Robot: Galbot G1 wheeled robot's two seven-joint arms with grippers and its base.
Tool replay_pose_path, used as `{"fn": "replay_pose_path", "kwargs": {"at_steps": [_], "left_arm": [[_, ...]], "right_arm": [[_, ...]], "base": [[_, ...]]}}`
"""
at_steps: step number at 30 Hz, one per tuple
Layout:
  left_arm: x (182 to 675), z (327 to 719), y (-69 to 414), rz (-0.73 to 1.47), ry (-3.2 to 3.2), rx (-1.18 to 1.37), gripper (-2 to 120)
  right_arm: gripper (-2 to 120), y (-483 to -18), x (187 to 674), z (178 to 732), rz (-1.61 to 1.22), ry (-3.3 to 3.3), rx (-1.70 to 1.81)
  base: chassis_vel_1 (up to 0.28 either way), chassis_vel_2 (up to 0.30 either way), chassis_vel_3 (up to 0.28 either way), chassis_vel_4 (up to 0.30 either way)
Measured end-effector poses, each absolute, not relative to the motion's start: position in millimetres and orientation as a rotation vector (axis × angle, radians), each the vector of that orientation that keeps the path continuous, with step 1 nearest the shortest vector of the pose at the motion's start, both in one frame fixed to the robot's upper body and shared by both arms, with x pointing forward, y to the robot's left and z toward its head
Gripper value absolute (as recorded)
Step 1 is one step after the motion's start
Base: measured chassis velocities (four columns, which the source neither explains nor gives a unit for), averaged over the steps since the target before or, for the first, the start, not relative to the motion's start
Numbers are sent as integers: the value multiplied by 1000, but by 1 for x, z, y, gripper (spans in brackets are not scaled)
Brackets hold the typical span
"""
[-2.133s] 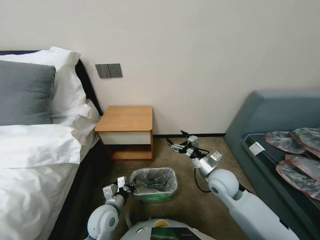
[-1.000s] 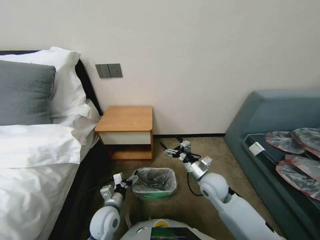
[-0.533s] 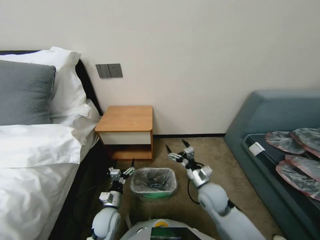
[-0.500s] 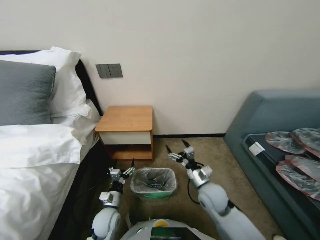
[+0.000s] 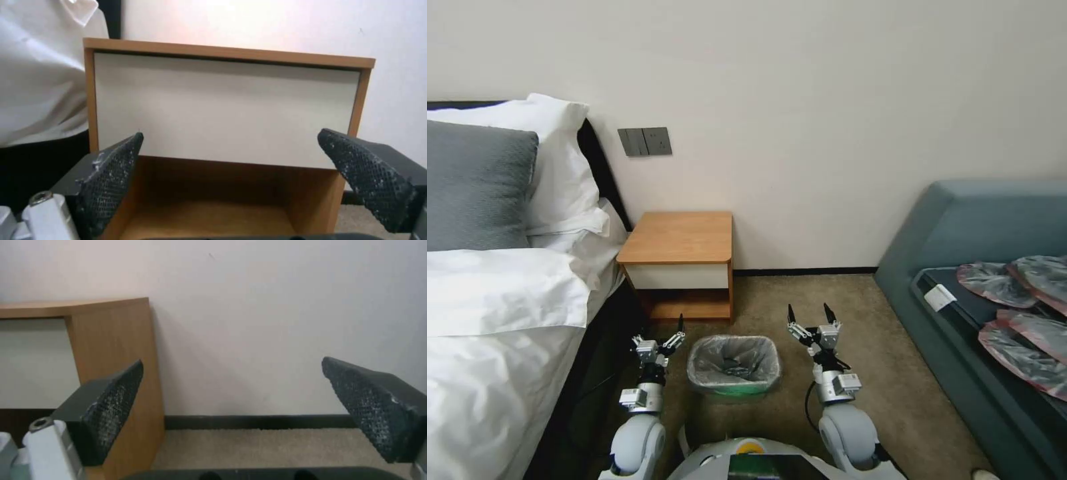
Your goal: Pick up the garbage bag from the table and place it over the trash can.
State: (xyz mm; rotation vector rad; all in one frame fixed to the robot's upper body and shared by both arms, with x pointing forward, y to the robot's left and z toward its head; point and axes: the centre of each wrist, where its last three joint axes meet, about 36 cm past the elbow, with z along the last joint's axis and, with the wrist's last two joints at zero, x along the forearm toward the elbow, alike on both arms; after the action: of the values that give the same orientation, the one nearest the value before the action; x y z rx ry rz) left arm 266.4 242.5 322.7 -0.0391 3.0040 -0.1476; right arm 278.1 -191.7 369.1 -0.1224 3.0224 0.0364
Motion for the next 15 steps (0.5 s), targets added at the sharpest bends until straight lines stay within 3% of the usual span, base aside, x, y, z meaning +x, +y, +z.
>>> {"fn": "replay_pose_path", "kwargs": {"at_steps": [15], "left_arm": [[267,324,243,-157,3013,-32,100]], "right_arm": [[100,-194,279,369,30,3019,-133]], "base": [[0,0,0,0]]}}
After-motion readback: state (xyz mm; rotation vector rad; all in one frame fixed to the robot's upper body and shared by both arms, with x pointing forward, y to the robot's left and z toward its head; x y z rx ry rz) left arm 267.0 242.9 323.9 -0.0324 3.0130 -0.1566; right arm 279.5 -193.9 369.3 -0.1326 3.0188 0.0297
